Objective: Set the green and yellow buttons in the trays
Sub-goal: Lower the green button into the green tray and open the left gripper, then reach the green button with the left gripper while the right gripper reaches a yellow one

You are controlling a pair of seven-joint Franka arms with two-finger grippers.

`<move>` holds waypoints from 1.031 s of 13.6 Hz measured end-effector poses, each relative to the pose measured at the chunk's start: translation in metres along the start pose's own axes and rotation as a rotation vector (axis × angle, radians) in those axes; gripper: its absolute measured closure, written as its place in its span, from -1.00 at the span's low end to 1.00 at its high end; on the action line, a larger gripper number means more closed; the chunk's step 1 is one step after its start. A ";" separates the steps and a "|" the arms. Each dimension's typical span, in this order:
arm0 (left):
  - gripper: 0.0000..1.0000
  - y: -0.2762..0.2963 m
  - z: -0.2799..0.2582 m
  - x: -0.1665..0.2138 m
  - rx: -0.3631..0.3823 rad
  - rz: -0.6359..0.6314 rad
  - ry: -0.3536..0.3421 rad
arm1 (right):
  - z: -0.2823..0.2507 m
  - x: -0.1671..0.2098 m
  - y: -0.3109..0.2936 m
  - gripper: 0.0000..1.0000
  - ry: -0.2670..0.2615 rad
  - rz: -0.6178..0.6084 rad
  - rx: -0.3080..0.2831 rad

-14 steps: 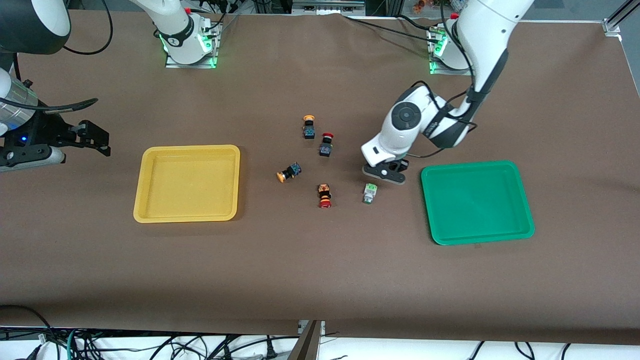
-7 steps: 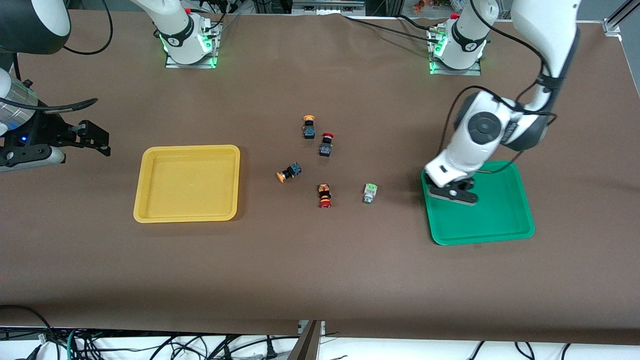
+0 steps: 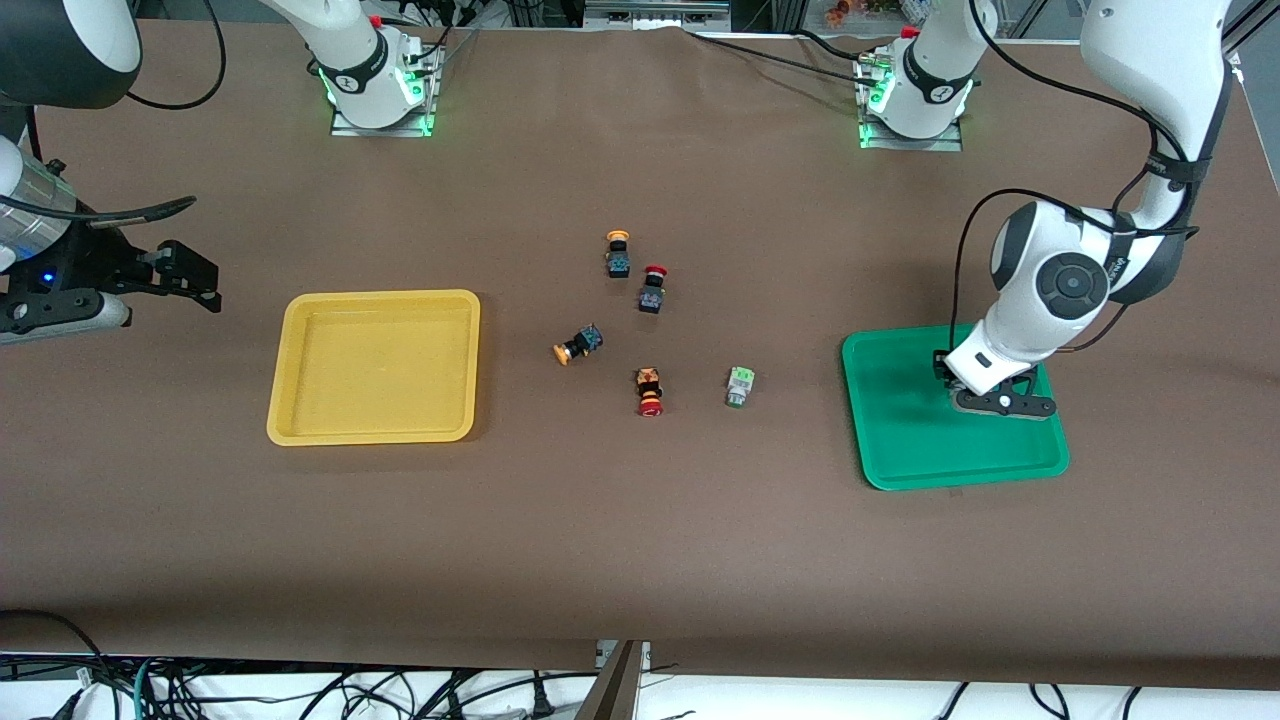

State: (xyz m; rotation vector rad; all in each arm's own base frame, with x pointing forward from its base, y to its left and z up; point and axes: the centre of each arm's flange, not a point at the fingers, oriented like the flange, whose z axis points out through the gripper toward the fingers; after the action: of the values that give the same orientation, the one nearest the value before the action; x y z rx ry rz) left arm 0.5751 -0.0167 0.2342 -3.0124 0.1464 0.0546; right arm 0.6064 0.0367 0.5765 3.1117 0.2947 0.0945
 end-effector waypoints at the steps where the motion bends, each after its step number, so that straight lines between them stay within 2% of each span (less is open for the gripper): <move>1: 0.15 -0.013 0.012 -0.004 -0.004 -0.005 -0.023 | 0.000 0.000 0.000 -1.00 0.000 0.000 0.000; 5: 0.15 -0.052 0.049 -0.016 -0.087 -0.026 -0.085 | 0.001 0.000 -0.001 -1.00 -0.001 -0.001 0.000; 9: 0.15 -0.054 0.059 -0.019 -0.099 -0.026 -0.101 | 0.013 0.005 -0.009 -1.00 -0.023 -0.014 0.002; 10: 0.07 -0.054 0.059 -0.019 -0.099 -0.027 -0.100 | 0.017 0.006 -0.013 -1.00 -0.033 -0.021 0.003; 14: -0.83 -0.053 0.042 -0.001 -0.096 -0.019 -0.050 | 0.050 0.017 -0.057 -1.00 -0.090 -0.050 0.009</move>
State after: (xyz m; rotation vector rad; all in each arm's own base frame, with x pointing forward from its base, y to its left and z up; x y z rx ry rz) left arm 0.5777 0.0407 0.1989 -3.1041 0.1128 0.1381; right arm 0.6155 0.0953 0.5261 3.1039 0.3712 -0.0477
